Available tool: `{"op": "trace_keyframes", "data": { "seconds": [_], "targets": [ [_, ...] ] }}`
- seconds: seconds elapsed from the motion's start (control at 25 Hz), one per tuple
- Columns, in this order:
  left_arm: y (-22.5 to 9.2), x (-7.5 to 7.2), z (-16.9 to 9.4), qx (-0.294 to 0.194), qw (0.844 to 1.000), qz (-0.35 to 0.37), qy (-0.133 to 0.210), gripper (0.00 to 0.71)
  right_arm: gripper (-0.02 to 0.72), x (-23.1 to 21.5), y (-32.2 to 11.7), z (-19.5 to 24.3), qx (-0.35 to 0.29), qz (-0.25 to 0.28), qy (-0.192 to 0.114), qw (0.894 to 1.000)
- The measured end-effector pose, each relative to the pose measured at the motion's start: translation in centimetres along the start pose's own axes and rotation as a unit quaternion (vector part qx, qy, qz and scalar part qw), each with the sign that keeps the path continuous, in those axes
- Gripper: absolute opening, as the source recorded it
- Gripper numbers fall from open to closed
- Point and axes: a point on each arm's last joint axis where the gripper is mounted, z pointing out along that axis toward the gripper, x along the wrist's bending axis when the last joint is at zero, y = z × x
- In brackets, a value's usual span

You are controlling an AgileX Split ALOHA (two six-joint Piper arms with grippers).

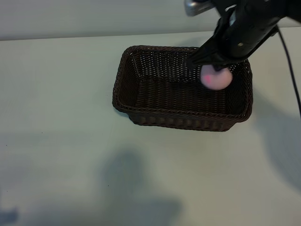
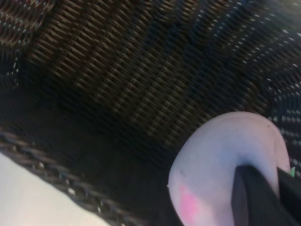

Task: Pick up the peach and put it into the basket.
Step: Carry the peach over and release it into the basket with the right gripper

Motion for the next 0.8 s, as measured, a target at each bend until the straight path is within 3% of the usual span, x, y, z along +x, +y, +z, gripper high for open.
{"op": "trace_keyframes", "data": {
  "seconds": [0.8],
  "targets": [
    [0.0,0.0,0.0,0.000,1.000,0.000,0.000,0.498,0.039,0.3,0.2,8.0,0.030,-0.006,-0.002,1.000]
  ]
}}
